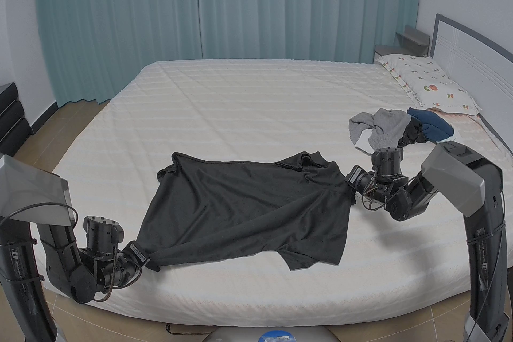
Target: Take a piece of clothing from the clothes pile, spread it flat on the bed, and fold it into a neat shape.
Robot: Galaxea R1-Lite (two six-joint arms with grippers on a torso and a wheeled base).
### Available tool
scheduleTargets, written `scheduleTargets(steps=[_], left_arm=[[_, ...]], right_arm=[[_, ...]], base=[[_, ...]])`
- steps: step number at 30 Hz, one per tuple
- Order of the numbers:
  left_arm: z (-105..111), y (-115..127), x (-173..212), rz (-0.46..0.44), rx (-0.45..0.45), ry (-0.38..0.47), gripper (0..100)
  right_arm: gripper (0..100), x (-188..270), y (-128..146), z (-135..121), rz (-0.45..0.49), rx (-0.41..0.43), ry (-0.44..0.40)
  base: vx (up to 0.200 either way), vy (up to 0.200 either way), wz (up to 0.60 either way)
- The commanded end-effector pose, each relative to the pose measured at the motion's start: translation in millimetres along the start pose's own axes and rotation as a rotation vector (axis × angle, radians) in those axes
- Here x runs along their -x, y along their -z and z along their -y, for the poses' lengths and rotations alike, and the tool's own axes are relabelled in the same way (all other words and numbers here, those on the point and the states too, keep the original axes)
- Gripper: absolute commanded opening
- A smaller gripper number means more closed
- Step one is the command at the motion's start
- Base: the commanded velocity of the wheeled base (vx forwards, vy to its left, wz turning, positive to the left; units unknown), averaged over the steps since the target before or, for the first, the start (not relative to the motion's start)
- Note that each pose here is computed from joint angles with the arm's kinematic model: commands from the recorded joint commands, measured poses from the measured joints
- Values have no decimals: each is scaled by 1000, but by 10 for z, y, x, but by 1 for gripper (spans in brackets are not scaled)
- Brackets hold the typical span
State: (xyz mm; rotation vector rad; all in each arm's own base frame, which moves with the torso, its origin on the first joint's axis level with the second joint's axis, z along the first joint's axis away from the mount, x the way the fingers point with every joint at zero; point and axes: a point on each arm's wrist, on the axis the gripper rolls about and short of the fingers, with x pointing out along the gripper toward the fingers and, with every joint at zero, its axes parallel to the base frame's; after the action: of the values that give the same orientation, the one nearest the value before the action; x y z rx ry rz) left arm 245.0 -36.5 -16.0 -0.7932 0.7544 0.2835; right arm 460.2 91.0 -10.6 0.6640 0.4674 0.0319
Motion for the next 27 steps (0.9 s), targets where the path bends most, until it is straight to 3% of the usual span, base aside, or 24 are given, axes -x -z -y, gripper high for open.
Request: scheduleTargets(steps=[1, 7, 10, 14, 19, 23, 27], left_arm=[[-43, 36, -70, -12, -2, -17, 0], [-49, 40, -65, -14, -2, -20, 0], [-52, 43, -63, -15, -2, -21, 0], [-52, 46, -45, -16, -3, -20, 0], [-57, 48, -34, -17, -5, -22, 0], [-67, 64, -22, -23, -8, -26, 0], [-69, 67, -25, -25, -8, -27, 0]], right_arm=[[100, -193, 225, 137, -20, 17, 27], [100, 19, -30, 119, 23, 3, 8], [100, 272, -103, 70, -19, -3, -21], [100, 535, 23, 102, -119, 3, -18], [100, 977, 436, 131, -297, 38, -6], [100, 1144, 607, 103, -356, 50, -61], [100, 1199, 747, 6, -359, 70, -106]], base=[[0, 0, 0], [0, 0, 0], [0, 0, 0], [0, 0, 0], [0, 0, 0], [0, 0, 0], [0, 0, 0]])
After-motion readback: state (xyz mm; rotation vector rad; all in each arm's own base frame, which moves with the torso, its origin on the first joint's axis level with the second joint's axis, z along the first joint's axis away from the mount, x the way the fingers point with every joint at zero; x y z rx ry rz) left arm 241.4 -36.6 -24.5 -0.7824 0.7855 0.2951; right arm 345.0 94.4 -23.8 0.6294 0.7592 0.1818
